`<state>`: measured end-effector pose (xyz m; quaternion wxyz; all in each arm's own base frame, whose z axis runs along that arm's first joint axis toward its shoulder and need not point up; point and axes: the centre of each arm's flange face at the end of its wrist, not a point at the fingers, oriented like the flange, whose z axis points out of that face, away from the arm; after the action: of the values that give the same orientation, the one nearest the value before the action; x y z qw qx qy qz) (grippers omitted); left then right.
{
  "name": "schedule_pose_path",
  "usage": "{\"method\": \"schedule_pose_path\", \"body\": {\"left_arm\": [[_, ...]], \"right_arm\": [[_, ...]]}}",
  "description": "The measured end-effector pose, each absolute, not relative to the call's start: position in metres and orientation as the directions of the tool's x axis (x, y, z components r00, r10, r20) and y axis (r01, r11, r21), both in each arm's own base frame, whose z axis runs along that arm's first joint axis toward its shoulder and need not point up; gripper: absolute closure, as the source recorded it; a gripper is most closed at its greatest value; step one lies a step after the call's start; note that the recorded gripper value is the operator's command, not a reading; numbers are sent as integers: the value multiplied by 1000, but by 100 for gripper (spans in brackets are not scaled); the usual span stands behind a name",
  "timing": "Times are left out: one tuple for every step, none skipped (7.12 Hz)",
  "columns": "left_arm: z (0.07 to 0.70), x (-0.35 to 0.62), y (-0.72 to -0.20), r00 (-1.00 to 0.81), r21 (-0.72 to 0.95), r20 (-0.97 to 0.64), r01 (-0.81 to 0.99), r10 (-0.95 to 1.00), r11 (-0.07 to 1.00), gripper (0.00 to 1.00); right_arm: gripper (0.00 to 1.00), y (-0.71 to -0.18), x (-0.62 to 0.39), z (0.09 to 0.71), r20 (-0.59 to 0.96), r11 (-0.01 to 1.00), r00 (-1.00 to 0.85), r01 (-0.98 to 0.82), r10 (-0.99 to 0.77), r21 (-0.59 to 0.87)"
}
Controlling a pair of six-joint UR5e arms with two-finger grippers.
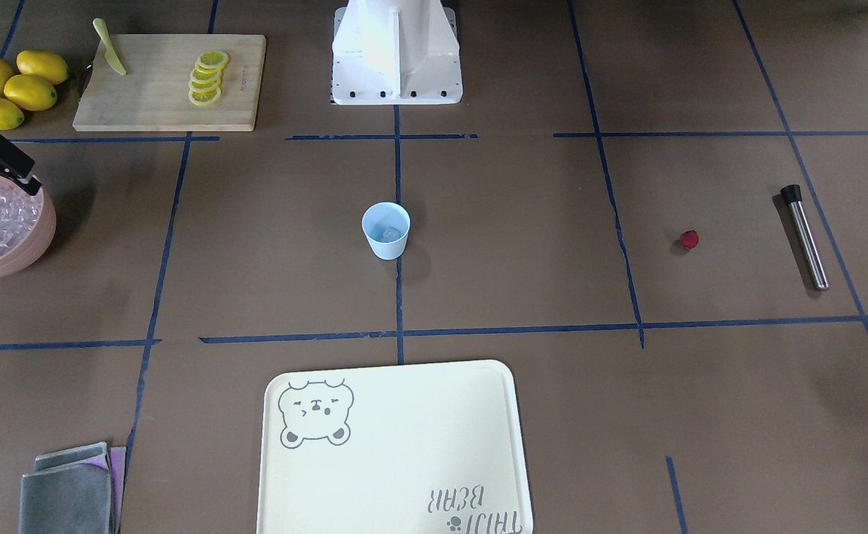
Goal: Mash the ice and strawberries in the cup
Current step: 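Return the right gripper to the pink bowl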
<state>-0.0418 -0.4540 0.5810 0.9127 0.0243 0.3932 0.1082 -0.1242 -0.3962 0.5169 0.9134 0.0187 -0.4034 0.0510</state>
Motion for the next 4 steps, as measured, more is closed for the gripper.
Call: {"method": "schedule_pose_path", "body": {"left_arm": [[581,-41,-454,654,128,-726,-176,213,976,0],[580,-39,-454,640,132,-738,-172,213,976,0],[578,-39,-454,633,135,-744,-170,213,976,0],[577,-39,-453,631,136,-746,-169,213,976,0]], "right_arm": [[0,-386,-111,543,706,998,708,-40,-5,47],[2,-381,-106,561,685,998,728,-2,-41,62],[8,-381,-106,578,670,998,740,22,-56,58],[10,-383,-106,591,657,998,752,30,-56,51]]}}
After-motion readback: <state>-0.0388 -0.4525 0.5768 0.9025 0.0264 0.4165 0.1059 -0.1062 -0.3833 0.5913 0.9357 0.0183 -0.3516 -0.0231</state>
